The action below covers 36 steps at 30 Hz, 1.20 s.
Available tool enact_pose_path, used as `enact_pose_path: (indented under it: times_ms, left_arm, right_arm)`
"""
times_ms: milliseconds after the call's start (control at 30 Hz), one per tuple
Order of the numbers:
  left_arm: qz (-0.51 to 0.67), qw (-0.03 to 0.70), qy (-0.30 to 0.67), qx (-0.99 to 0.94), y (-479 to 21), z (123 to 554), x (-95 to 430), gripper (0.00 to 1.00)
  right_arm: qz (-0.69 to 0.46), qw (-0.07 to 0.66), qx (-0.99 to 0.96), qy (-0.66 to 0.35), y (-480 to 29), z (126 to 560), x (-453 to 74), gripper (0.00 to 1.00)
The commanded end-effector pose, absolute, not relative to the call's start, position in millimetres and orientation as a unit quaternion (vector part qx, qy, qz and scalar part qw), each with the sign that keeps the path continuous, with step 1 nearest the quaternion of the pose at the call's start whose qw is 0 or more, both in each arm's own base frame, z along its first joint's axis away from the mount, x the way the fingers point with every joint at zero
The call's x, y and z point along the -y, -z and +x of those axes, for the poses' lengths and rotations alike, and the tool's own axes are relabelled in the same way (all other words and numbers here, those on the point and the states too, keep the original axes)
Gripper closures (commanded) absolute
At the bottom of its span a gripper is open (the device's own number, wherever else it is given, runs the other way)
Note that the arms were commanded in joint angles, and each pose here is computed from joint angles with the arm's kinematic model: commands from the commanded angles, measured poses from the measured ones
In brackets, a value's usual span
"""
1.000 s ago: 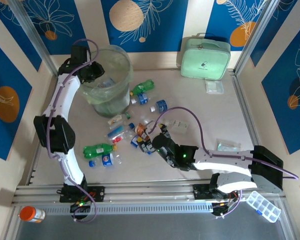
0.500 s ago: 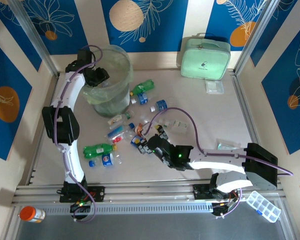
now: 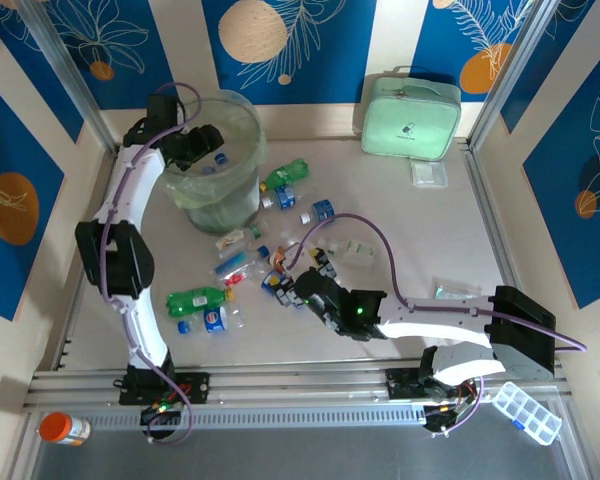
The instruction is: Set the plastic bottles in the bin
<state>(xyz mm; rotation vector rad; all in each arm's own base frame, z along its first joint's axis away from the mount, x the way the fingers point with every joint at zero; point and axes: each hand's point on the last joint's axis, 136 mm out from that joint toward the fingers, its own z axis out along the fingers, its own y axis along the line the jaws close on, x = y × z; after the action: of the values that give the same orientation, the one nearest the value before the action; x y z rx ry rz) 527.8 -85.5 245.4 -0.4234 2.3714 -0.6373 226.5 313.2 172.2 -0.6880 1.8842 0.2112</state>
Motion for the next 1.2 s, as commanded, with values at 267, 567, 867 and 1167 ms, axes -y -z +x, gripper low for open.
enact_pose_path:
  times_ms: [267, 567, 867, 1167]
  left_arm:
    - [-0.195, 0.430, 0.236, -0.849, -329, 434, 77, 0.27]
    - [-0.295, 0.428, 0.192, -0.832, -312, 320, 59, 0.27]
    - [-0.443, 0.346, 0.137, -0.816, -227, 222, 15, 0.23]
    - [-0.543, 0.284, 0.151, -0.775, -136, 187, 11, 0.09]
  right_arm:
    - [-0.258, 0.554, -0.786, -0.094, -191, 234, -305, 0.10]
    - [-0.242, 0.547, -0.794, -0.106, -191, 235, -297, 0.10]
    - [-0.231, 0.549, -0.796, -0.112, -195, 235, -292, 0.10]
    - [-0.234, 0.545, -0.798, -0.105, -191, 238, -294, 0.10]
